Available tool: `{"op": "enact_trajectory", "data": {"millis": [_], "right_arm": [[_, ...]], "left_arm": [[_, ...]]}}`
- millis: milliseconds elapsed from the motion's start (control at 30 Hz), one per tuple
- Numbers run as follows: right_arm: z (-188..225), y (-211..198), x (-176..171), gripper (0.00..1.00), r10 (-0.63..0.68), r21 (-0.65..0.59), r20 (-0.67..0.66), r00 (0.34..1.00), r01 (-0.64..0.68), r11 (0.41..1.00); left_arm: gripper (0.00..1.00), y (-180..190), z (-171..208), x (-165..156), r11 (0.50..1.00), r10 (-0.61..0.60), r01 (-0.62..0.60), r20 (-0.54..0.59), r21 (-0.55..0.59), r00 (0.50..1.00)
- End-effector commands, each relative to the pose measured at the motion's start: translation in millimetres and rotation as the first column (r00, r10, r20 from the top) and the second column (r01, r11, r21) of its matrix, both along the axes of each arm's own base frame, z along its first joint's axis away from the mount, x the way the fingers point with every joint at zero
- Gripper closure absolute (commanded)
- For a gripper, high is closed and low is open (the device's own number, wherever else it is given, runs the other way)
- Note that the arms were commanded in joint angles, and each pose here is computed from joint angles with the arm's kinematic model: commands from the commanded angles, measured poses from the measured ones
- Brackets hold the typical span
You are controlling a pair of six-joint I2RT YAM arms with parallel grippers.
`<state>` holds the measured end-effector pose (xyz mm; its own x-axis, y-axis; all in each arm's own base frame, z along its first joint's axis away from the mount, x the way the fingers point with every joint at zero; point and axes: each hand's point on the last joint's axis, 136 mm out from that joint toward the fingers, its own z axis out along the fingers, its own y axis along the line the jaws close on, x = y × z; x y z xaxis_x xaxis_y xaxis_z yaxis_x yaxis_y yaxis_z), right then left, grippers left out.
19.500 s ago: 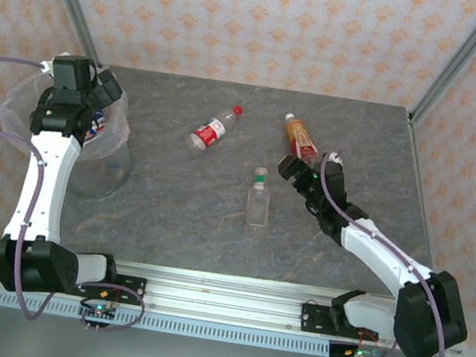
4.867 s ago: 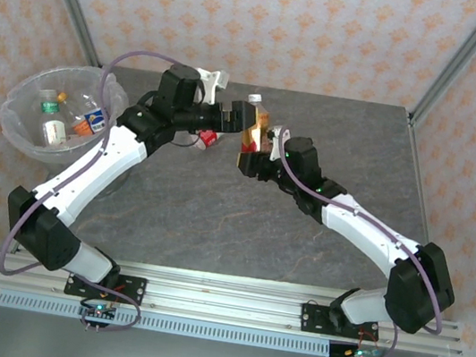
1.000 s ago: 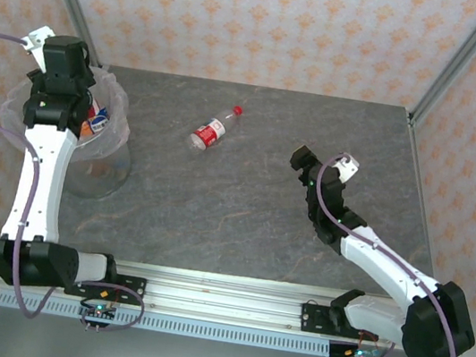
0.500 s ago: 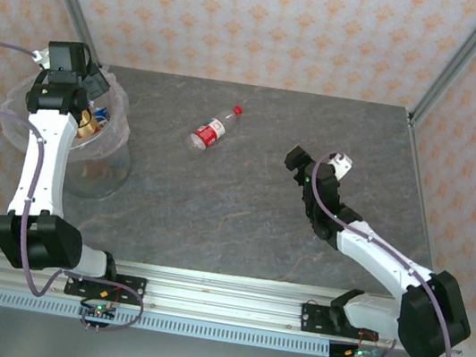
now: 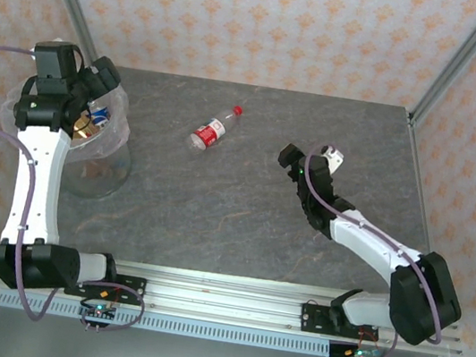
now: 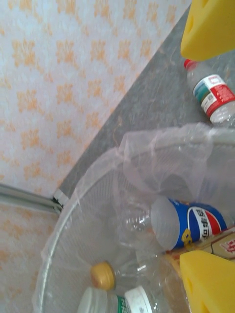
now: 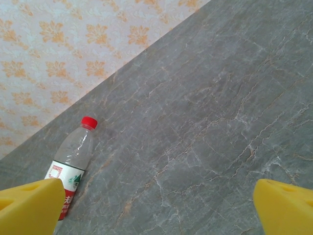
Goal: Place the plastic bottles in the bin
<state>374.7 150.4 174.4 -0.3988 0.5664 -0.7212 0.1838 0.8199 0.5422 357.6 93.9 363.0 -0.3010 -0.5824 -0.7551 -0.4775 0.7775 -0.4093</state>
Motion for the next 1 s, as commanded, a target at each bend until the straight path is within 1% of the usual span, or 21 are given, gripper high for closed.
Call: {"op": "enact_trajectory", "data": {"millis": [0, 133, 300, 400, 500, 700, 767, 867, 933, 967], "right_arm": [[14, 7, 11, 0.01, 0.003, 0.034, 0.035, 0.999, -0.004, 0.999], [17, 18, 19, 0.01, 0.032, 0.054, 0.045, 0.998, -0.034, 0.998], [11, 36, 25, 0.01, 0.101, 0.074, 0.007, 0.995, -0.102, 0.992], [4, 47, 26, 0.01, 0.14, 0.083, -0.036, 0.99, -0.136, 0.987], [1, 49, 27, 0.01, 0.127, 0.079, -0.048, 0.991, -0.123, 0.989], [2, 36, 25, 0.01, 0.046, 0.111, -0.038, 0.998, -0.041, 0.993], [2, 31, 22, 0.01, 0.029, 0.112, -0.03, 0.999, -0.025, 0.993], [1, 23, 15, 0.01, 0.008, 0.116, -0.019, 1.0, -0.006, 0.993], [1, 16, 10, 0.01, -0.006, 0.113, -0.013, 1.0, 0.007, 0.994], [2, 13, 7, 0.01, -0.011, 0.107, -0.009, 1.0, 0.012, 0.994]], "left_arm": [[0.0, -24, 17, 1, 0.995, -0.096, 0.095, 0.064, 0.026, 0.993], [0.0, -54, 24, 2, 0.98, -0.192, 0.187, 0.09, 0.062, 0.977], [0.0, -93, 38, 1, 0.947, -0.319, 0.311, 0.146, 0.075, 0.936], [0.0, -117, 43, 1, 0.92, -0.391, 0.389, 0.209, 0.055, 0.896], [0.0, -147, 44, 0, 0.867, -0.491, 0.496, 0.242, 0.048, 0.837], [0.0, -210, 35, -6, 0.747, -0.665, 0.655, 0.169, 0.115, 0.728], [0.0, -231, 27, -3, 0.706, -0.708, 0.696, 0.123, 0.134, 0.695], [0.0, -255, 10, 7, 0.667, -0.739, 0.726, 0.025, 0.169, 0.673], [0.0, -262, -5, 20, 0.671, -0.722, 0.716, -0.048, 0.194, 0.69], [0.0, -262, -18, 30, 0.682, -0.703, 0.705, -0.092, 0.193, 0.705]]}}
